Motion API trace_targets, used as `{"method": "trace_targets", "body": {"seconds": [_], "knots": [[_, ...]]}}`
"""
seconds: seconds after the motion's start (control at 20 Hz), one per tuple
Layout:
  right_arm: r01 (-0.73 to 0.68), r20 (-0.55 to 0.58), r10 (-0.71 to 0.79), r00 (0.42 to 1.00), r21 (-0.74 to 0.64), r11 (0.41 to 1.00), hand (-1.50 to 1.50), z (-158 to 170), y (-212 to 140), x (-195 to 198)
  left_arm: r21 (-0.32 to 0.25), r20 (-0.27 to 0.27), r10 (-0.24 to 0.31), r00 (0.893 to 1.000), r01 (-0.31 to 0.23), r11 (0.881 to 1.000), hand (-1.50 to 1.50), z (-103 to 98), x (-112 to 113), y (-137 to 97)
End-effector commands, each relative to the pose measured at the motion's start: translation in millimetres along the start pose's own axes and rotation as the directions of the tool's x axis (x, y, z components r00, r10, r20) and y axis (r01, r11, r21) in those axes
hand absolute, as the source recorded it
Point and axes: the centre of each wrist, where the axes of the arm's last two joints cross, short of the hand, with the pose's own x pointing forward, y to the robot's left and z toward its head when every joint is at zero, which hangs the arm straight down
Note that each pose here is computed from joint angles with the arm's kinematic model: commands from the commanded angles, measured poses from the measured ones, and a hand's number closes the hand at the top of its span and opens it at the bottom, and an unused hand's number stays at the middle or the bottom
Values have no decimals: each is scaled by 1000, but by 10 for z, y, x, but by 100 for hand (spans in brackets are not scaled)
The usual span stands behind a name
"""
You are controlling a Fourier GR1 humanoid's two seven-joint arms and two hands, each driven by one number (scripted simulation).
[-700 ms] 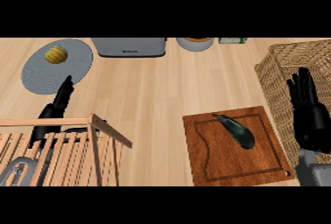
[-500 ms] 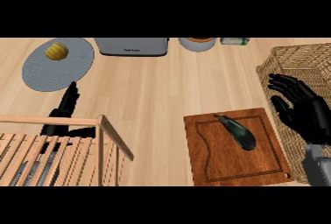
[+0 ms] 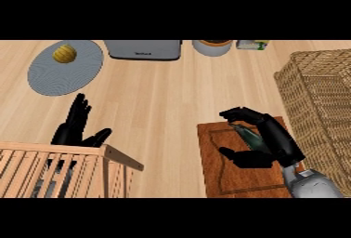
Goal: Pick the eggplant from the cutting board and place it in the basket
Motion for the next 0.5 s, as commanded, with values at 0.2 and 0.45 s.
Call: {"method": "trace_targets", "body": {"seconds": [0.2,0.45], "knots": [[-491,-280,424,861,-240,838,-150,-167,-308,425,-44,68,64,996,-61,997,0,-31,194,-132],[-749,-490,641,591,-37,662,-150,-277,-588,844,-46,86,75,993,-71,996,0,-63,214,-276]]}}
